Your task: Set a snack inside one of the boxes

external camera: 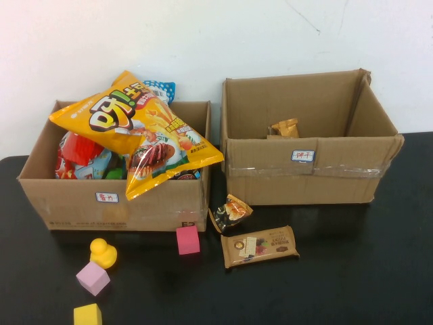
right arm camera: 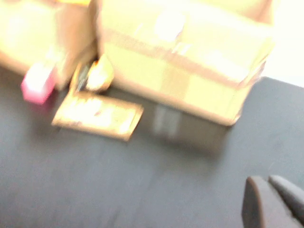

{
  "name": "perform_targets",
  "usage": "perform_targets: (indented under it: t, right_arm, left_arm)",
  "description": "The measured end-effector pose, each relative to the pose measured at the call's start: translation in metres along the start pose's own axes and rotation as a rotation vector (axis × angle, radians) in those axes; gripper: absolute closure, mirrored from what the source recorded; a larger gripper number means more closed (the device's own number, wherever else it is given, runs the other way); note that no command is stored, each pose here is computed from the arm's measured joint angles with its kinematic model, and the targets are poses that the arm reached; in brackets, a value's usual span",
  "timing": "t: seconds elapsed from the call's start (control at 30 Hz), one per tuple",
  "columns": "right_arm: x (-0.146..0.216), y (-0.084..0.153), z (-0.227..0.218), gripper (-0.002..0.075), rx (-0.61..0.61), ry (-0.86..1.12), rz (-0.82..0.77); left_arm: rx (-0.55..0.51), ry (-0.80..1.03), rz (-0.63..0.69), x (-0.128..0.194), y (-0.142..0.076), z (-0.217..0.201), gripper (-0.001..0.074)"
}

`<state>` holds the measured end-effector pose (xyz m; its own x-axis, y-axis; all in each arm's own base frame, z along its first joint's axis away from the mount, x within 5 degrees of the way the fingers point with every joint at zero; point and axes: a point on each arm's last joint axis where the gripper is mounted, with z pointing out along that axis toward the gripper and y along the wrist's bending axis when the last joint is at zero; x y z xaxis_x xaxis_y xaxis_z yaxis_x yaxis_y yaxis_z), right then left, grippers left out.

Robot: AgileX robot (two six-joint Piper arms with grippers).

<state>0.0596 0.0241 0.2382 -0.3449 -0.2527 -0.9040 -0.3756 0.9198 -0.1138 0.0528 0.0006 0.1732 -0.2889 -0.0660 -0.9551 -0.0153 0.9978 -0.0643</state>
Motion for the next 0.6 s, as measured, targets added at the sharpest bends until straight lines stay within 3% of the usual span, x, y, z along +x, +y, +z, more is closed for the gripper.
perform_targets:
  t: [0.23, 0.43, 0.6]
  right_arm:
    - [0.014, 0.001, -0.014, 0.0725, 0.124, -0.231, 0.071]
    - [0.016, -0.002, -0.015, 0.0725, 0.169, -0.256, 0.081]
    - [0.028, -0.011, -0.010, 0.0725, 0.264, -0.207, 0.177]
  left_arm:
    - [0.000, 0.000, 0.000, 0.000, 0.000, 0.000, 0.0736]
    - [0.001, 0.000, -0.002, 0.000, 0.000, 0.000, 0.0736]
    - [0.001, 0.000, -0.002, 0.000, 0.000, 0.000, 0.0736]
